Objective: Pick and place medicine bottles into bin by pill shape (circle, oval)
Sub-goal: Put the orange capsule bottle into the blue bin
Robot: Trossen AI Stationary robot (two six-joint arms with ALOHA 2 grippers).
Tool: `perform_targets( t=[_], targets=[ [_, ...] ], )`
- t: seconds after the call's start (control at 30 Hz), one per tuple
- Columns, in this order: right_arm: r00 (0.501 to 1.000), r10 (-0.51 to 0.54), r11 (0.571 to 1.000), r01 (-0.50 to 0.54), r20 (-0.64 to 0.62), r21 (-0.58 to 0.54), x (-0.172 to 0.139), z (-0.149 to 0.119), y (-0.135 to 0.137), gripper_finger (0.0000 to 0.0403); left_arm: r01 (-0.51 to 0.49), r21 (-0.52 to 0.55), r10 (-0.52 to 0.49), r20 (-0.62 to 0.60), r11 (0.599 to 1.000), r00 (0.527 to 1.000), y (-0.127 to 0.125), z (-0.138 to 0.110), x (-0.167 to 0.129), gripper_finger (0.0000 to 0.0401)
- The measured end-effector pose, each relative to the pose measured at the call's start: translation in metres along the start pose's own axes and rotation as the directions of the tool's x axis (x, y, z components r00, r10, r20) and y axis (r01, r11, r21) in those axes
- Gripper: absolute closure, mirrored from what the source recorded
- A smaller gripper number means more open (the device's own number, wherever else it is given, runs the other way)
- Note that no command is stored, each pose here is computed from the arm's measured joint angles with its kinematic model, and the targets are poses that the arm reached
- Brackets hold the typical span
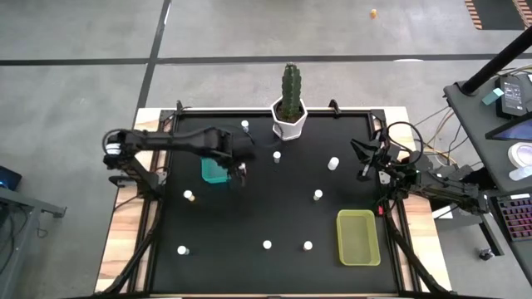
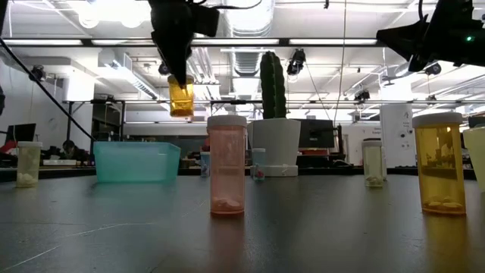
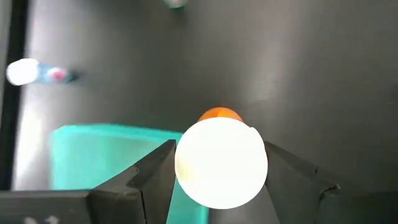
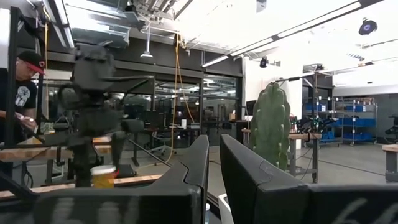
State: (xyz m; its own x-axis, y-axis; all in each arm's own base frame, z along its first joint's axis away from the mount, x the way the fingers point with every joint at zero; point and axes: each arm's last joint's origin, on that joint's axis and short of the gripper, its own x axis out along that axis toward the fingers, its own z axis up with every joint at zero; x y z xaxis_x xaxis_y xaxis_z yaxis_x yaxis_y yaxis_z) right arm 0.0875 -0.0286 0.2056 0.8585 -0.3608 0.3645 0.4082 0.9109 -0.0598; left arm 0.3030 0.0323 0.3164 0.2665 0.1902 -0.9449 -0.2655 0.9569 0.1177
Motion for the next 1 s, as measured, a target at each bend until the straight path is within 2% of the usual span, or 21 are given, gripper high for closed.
perform_targets(
  t=[0.23, 0.5, 0.7, 1.0],
  targets=[
    [1.000, 0.000, 1.000, 0.000, -0.001, -0.002, 0.000, 0.000, 0.000, 0.0369, -0.057, -0.064, 0.058, 0.018, 0.996, 0.998, 0.043, -0.015, -0.012, 0.0201],
    [1.000, 0.000, 1.000, 0.000, -0.002, -0.002, 0.000, 0.000, 0.000, 0.0369, -0.105, -0.184, 0.098, -0.045, 0.977, 0.994, 0.080, -0.038, 0.001, 0.0202],
    [1.000, 0.001, 1.000, -0.001, -0.005, -0.001, 0.000, -0.001, 0.000, 0.0369, -0.130, -0.240, 0.104, -0.119, 0.962, 0.987, 0.095, -0.052, 0.024, 0.0203],
    [1.000, 0.002, 1.000, -0.002, -0.014, -0.004, 0.001, -0.001, 0.000, 0.0369, -0.153, -0.324, 0.107, -0.155, 0.934, 0.982, 0.102, -0.067, 0.056, 0.0203]
  ],
)
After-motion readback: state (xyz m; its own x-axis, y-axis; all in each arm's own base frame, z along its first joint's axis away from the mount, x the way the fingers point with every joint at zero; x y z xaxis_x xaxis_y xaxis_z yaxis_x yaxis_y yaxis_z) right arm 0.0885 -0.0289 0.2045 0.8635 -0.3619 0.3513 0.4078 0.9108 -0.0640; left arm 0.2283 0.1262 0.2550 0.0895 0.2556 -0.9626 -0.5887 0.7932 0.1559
